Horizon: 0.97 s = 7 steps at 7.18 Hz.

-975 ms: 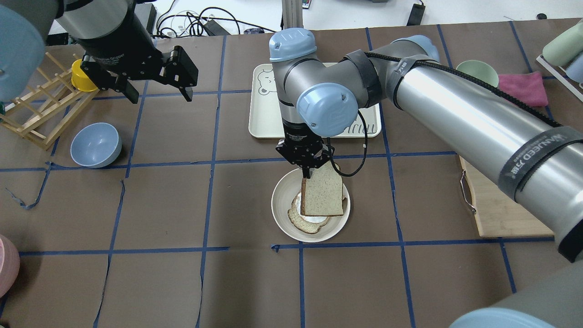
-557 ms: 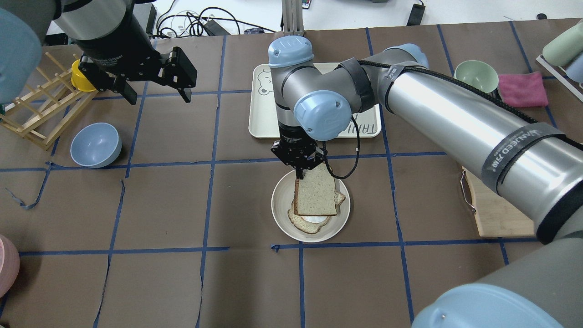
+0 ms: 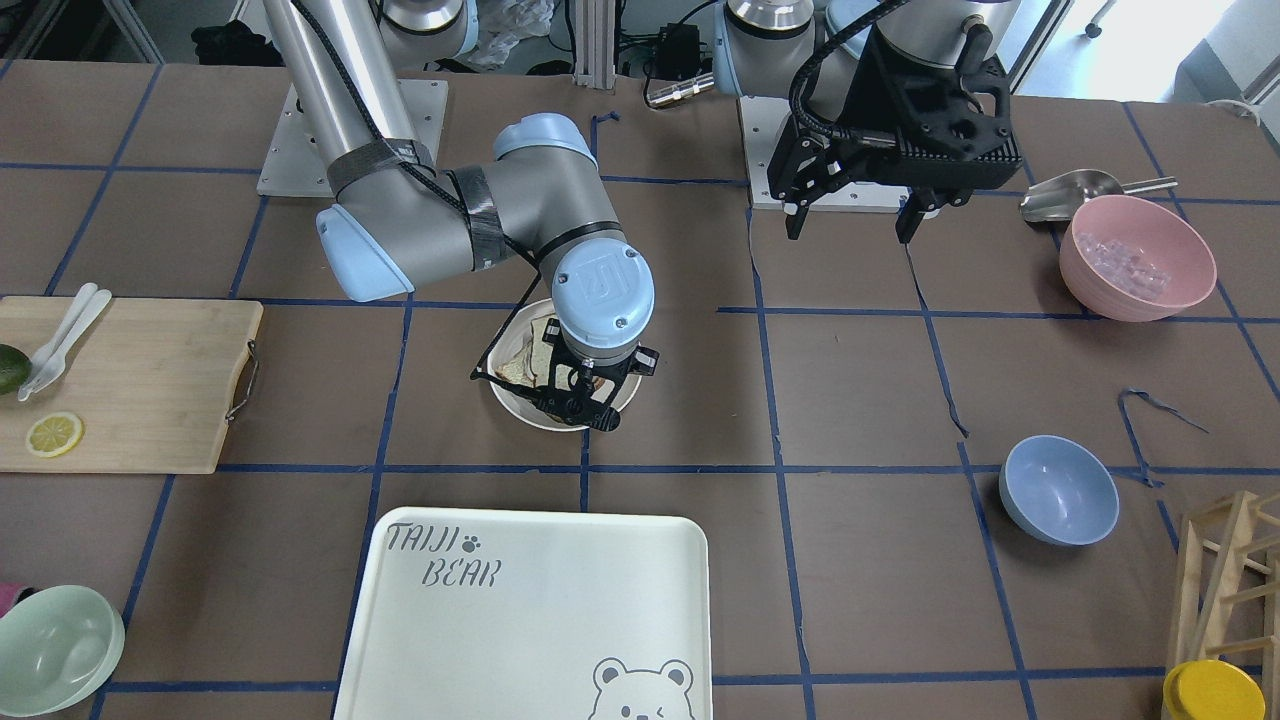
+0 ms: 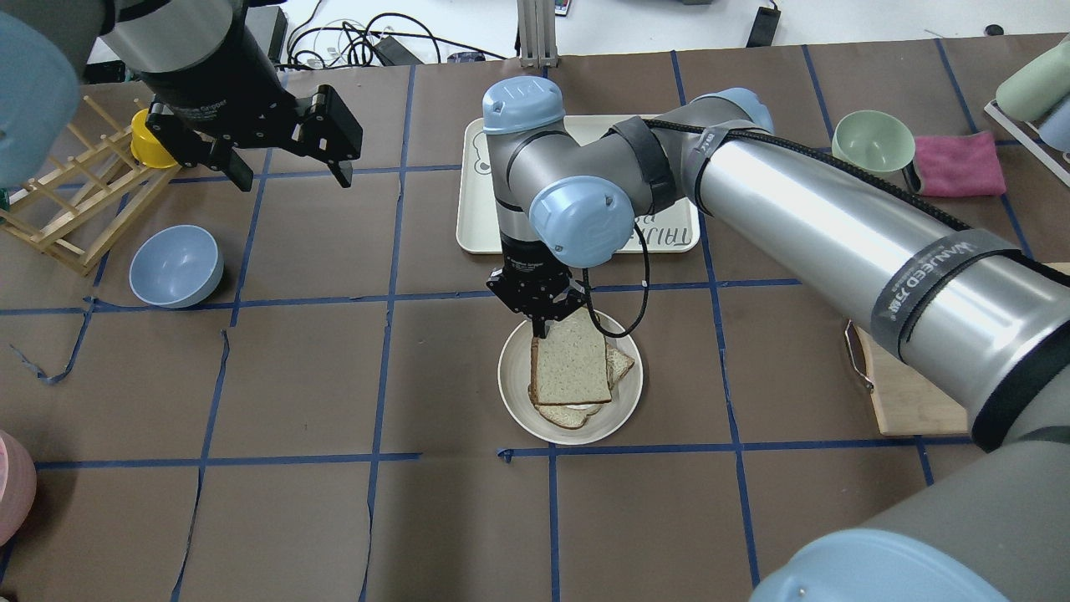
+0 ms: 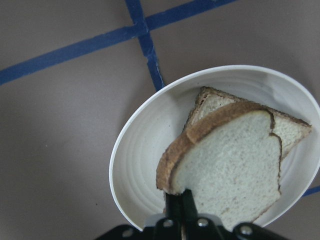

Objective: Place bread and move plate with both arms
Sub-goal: 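Lower the bread onto the egg toast and open the right gripper, then raise the right gripper away while the left gripper reaches to the plate rim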

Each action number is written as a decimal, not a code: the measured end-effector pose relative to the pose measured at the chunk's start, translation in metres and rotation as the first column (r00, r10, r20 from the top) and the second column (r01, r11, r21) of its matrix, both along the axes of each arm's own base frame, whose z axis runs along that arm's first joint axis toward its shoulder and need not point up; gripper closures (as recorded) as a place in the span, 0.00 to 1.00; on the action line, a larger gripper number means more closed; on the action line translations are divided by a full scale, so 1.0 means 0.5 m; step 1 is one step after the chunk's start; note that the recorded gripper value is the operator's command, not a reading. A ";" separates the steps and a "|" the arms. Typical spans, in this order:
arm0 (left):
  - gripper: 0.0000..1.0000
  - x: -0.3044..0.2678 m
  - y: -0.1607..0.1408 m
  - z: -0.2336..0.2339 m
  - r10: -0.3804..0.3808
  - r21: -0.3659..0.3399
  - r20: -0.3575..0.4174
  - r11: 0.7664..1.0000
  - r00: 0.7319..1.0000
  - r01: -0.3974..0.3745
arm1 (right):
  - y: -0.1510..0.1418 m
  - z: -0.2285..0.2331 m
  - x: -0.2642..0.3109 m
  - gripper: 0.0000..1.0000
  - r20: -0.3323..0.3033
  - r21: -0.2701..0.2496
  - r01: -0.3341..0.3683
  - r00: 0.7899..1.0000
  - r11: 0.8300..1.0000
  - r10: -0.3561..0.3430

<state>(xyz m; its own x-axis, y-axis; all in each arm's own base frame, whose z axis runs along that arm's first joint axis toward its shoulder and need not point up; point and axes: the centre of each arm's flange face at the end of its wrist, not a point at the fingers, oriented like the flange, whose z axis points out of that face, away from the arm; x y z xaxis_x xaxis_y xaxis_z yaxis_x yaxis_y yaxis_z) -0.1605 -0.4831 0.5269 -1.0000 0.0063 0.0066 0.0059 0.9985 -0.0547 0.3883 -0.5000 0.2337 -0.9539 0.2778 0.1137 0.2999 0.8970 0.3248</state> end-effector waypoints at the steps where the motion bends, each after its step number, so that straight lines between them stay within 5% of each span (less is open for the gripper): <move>1: 0.00 -0.001 -0.002 -0.017 0.000 0.016 -0.001 1.000 1.000 0.000 | 0.010 -0.012 0.000 0.15 0.002 0.001 -0.012 1.000 1.000 0.012; 2: 0.00 -0.002 -0.005 -0.034 -0.004 0.034 0.000 0.999 1.000 0.004 | 0.011 -0.016 -0.001 0.02 0.008 -0.015 -0.022 1.000 1.000 0.022; 5: 0.00 0.003 -0.023 -0.072 -0.020 0.078 0.008 0.997 1.000 0.019 | -0.027 0.040 -0.040 0.00 0.037 -0.079 -0.010 0.999 0.997 0.013; 7: 0.00 0.003 -0.036 -0.120 -0.019 0.111 0.009 0.994 1.000 0.018 | -0.070 0.149 -0.155 0.00 0.066 -0.168 -0.065 0.995 0.984 0.077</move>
<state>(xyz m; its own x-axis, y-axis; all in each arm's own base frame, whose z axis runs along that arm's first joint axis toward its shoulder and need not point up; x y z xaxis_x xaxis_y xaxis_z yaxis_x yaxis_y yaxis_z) -0.1590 -0.5012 0.4669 -0.9997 0.0243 -0.0012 0.0242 0.9981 0.0566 0.3110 -0.5350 0.3081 -0.9759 0.2181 0.0025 0.2147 0.9583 0.1885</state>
